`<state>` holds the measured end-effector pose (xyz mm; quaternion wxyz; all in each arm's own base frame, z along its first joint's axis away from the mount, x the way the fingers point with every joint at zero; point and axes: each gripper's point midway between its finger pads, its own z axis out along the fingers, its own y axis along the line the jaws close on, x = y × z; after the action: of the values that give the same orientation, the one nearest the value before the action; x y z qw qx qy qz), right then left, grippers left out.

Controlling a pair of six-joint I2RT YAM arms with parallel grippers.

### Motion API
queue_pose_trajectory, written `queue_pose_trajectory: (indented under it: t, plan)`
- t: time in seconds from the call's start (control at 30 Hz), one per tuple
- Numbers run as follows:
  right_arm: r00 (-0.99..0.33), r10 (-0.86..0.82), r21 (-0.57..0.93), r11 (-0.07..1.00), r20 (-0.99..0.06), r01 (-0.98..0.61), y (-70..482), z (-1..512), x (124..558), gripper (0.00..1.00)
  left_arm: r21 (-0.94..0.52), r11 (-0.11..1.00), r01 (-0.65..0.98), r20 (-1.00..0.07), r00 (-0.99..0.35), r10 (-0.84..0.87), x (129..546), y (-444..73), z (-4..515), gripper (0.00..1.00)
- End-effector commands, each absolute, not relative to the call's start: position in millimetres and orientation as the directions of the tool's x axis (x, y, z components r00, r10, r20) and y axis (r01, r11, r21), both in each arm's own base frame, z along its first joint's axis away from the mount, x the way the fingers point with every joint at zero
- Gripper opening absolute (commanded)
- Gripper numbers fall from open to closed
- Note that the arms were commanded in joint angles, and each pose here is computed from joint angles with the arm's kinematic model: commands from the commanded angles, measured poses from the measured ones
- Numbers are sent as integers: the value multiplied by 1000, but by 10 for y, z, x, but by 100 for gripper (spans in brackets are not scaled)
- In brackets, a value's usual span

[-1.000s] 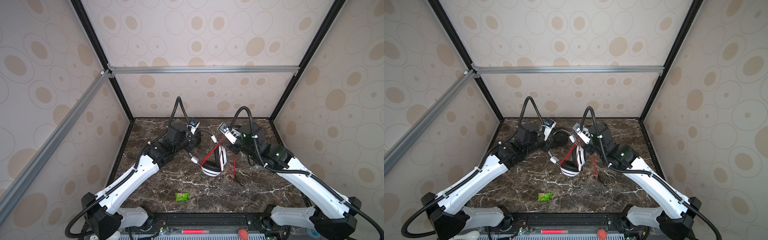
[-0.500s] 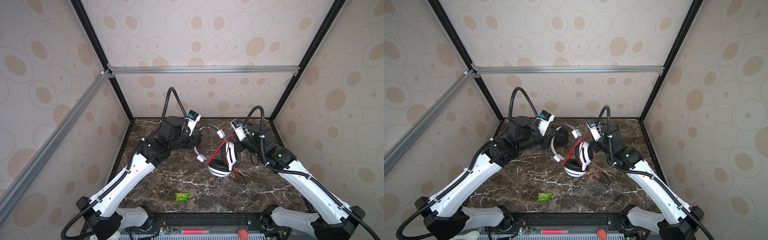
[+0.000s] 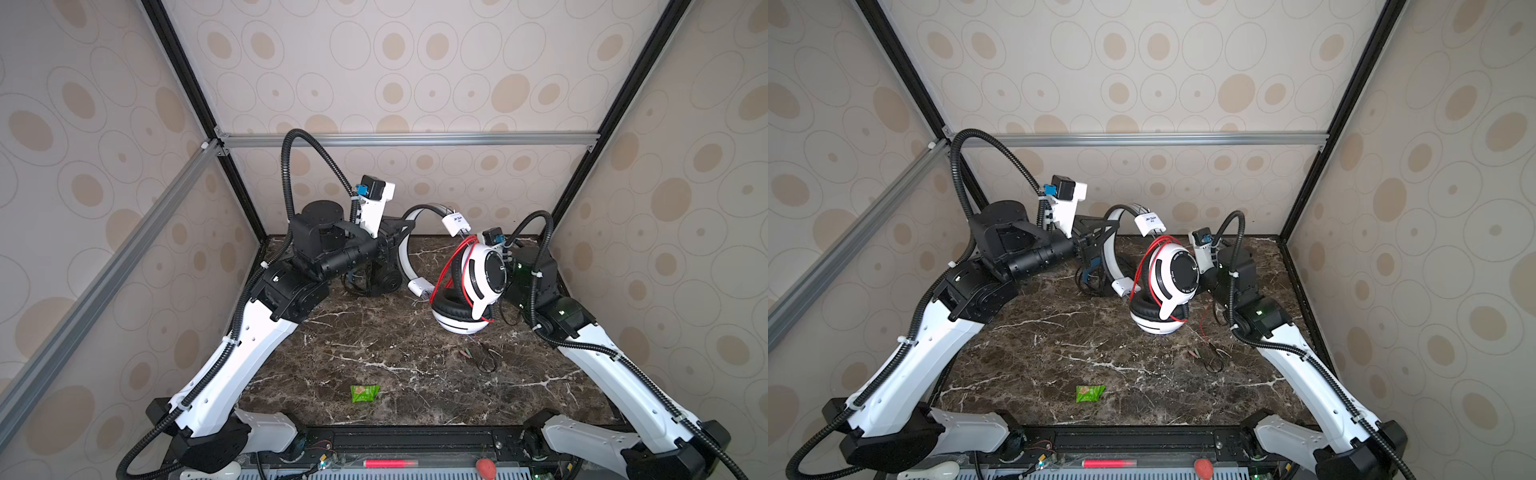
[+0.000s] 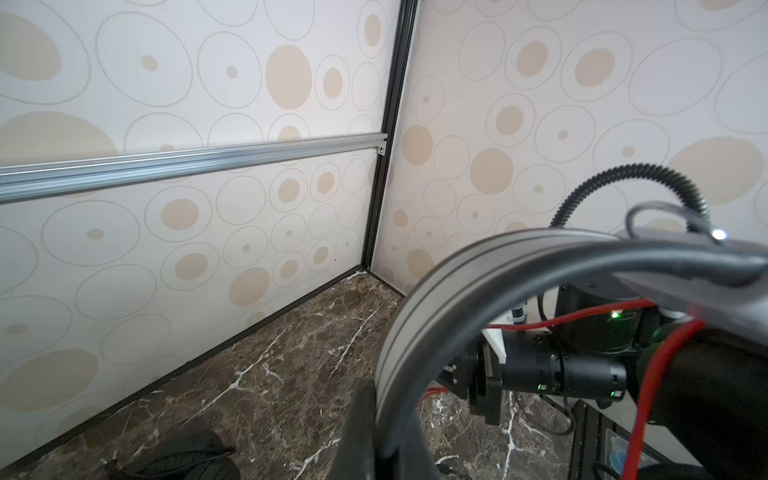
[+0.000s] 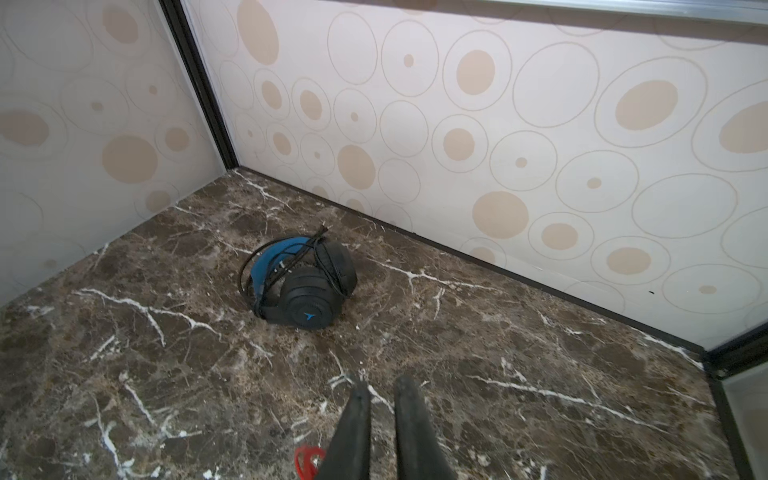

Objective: Wrap the headphones

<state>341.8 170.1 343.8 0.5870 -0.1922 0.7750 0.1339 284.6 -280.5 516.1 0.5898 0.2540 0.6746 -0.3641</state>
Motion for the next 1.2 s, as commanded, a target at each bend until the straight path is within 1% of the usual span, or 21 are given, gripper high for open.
queue_pose_trajectory:
  t: [0.0,0.17,0.37,0.6,0.87,1.17]
  plan:
    - [-217,-53,57,879,-975,-473,1765,3462,3449,15,-235,521,821,-953,-91,-288,2697,-2760,5885,0]
    - [-233,-5,109,873,-973,-476,1822,3317,3507,15,-239,481,843,-937,-71,-341,2670,-2786,6172,0]
    - [-287,-8,138,863,-958,-486,1894,3012,3562,15,-246,453,857,-919,-58,-389,2653,-2788,6387,0]
    - [-338,6,176,862,-941,-475,1885,2710,3519,15,-275,471,838,-892,-39,-450,2696,-2678,6535,0]
    - [-378,-16,180,861,-926,-476,1884,2487,3479,14,-305,447,841,-850,-29,-526,2730,-2610,6677,0]
    - [-434,-21,200,866,-901,-458,1814,2166,3340,13,-354,473,807,-792,11,-611,2842,-2394,6823,0]
